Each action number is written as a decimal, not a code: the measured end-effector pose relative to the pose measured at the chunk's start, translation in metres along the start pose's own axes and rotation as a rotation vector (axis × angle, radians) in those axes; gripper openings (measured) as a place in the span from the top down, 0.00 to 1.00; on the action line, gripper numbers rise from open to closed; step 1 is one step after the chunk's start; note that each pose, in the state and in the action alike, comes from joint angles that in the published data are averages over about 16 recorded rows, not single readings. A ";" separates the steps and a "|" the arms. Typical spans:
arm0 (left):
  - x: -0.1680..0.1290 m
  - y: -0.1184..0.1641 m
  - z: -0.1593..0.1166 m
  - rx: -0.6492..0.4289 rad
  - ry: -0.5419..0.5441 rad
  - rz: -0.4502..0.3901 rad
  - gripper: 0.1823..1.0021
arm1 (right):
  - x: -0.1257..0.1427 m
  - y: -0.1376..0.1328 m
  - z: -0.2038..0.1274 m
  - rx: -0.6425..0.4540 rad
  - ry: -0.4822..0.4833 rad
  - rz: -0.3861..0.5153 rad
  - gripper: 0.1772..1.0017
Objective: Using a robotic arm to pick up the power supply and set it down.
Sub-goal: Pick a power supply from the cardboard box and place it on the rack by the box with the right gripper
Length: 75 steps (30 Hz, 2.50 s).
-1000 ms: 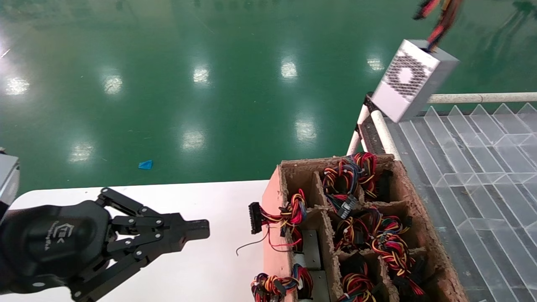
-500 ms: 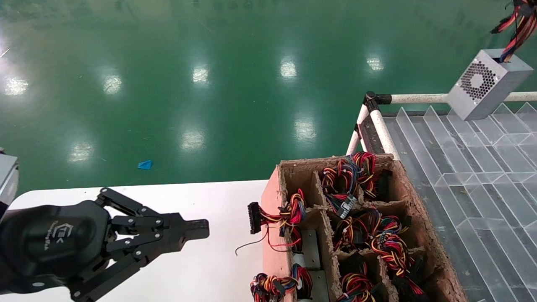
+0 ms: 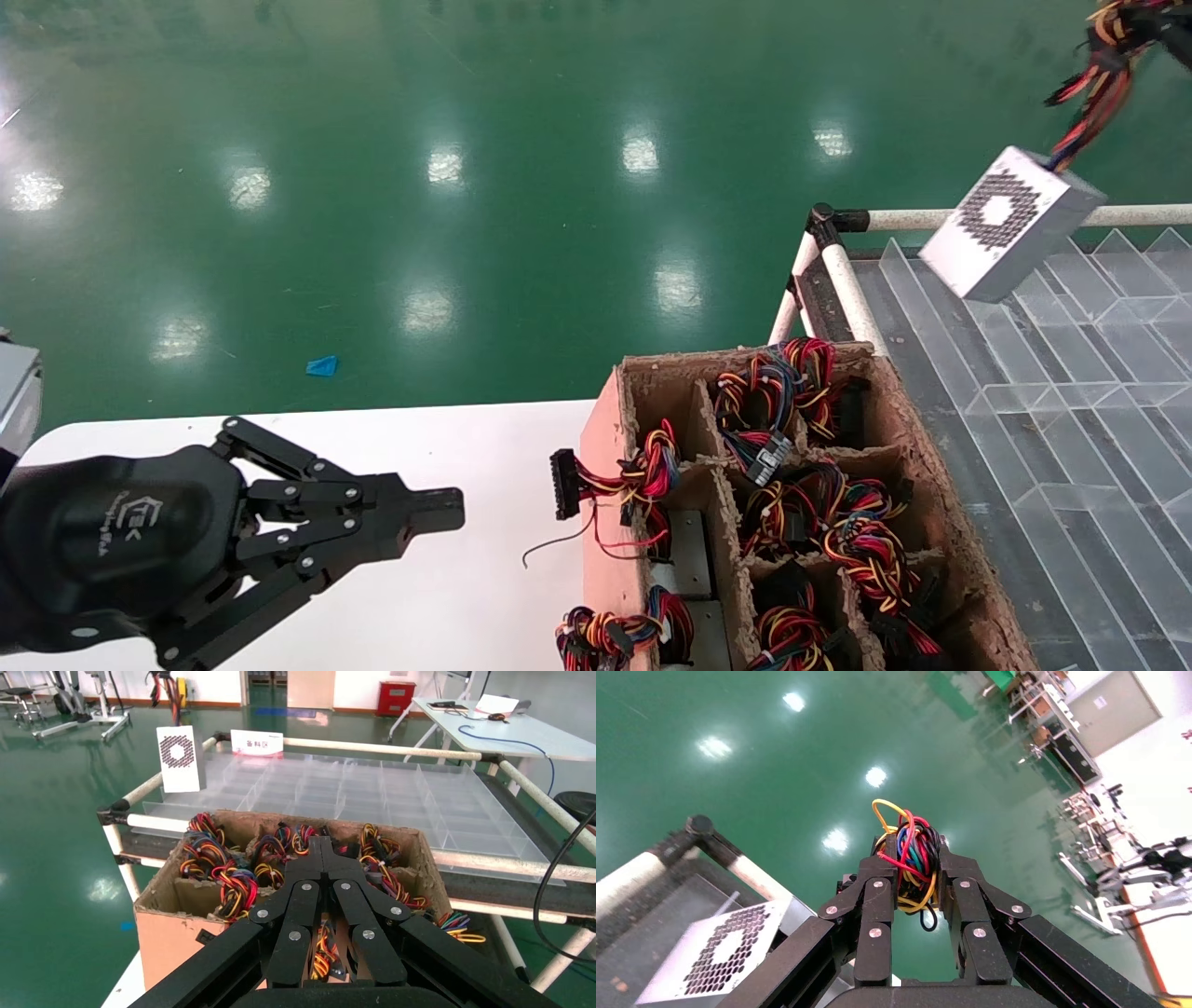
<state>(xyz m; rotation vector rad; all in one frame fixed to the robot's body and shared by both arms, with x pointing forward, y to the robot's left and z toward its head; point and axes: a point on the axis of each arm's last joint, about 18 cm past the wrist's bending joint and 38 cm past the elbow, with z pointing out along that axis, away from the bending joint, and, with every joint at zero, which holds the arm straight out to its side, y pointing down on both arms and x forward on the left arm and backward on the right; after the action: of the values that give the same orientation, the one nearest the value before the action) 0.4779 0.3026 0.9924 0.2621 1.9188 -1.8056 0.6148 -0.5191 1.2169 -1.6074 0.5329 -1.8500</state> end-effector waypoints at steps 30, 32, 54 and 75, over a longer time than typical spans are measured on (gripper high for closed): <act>0.000 0.000 0.000 0.000 0.000 0.000 0.99 | -0.044 -0.019 0.039 0.046 -0.067 0.062 0.88; 0.000 0.000 0.000 0.000 0.000 0.000 0.99 | -0.044 -0.017 0.039 0.039 -0.061 0.064 0.88; 0.000 0.000 0.000 0.000 0.000 0.000 0.99 | -0.060 -0.008 0.055 0.009 -0.048 0.091 0.88; 0.000 0.000 0.000 0.000 0.000 0.000 0.99 | -0.111 -0.036 0.093 0.064 -0.091 0.114 0.88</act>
<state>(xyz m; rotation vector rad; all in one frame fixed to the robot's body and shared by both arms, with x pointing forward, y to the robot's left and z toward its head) 0.4779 0.3026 0.9924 0.2621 1.9188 -1.8056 0.7060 -0.4088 1.1765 -1.5770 0.5090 -1.6858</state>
